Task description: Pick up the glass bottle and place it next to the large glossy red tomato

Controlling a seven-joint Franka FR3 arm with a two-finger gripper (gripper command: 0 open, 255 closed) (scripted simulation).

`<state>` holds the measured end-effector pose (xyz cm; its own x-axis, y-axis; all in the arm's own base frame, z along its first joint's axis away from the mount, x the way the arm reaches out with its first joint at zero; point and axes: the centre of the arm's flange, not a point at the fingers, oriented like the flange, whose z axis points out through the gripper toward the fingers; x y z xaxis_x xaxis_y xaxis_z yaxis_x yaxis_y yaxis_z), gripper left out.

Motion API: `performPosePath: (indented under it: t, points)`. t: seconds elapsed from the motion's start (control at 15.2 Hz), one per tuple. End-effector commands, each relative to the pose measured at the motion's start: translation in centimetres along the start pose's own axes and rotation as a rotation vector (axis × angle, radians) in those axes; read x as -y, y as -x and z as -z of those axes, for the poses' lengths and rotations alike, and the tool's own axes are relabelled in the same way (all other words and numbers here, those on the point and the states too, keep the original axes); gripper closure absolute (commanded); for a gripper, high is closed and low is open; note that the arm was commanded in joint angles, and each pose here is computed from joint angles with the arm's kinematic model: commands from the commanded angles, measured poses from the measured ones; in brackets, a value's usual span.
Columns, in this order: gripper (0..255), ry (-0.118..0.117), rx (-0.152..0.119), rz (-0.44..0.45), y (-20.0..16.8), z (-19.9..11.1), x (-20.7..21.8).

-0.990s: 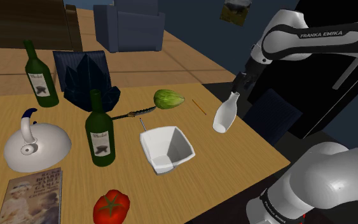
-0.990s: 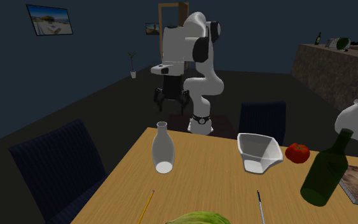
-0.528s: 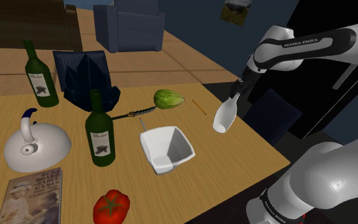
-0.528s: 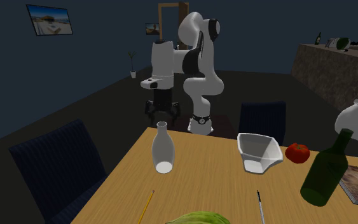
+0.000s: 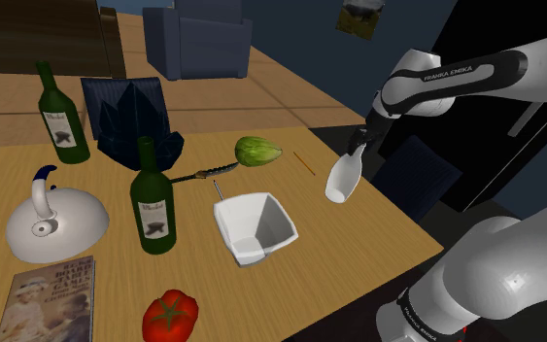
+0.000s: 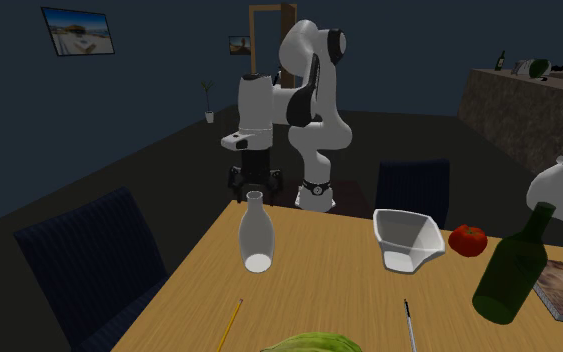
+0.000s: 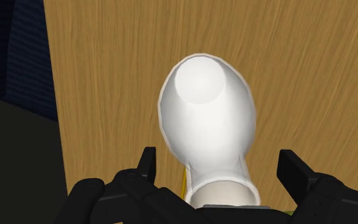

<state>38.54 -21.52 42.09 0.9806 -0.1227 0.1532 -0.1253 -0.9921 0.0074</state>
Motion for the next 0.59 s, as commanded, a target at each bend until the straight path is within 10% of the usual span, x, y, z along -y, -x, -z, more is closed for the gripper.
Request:
performPosePath:
  t: [0.0, 0.2, 0.26, 0.53]
  points:
    - [0, 0.000, 0.000, 0.000, -0.01, -0.03, 0.00]
    - [0, 0.000, 0.000, 0.000, -0.01, -0.03, 0.00]
    - [255, 0.000, 0.000, 0.000, -0.01, -0.03, 0.00]
    - [255, 0.000, 0.000, 0.000, 0.02, -0.02, 0.00]
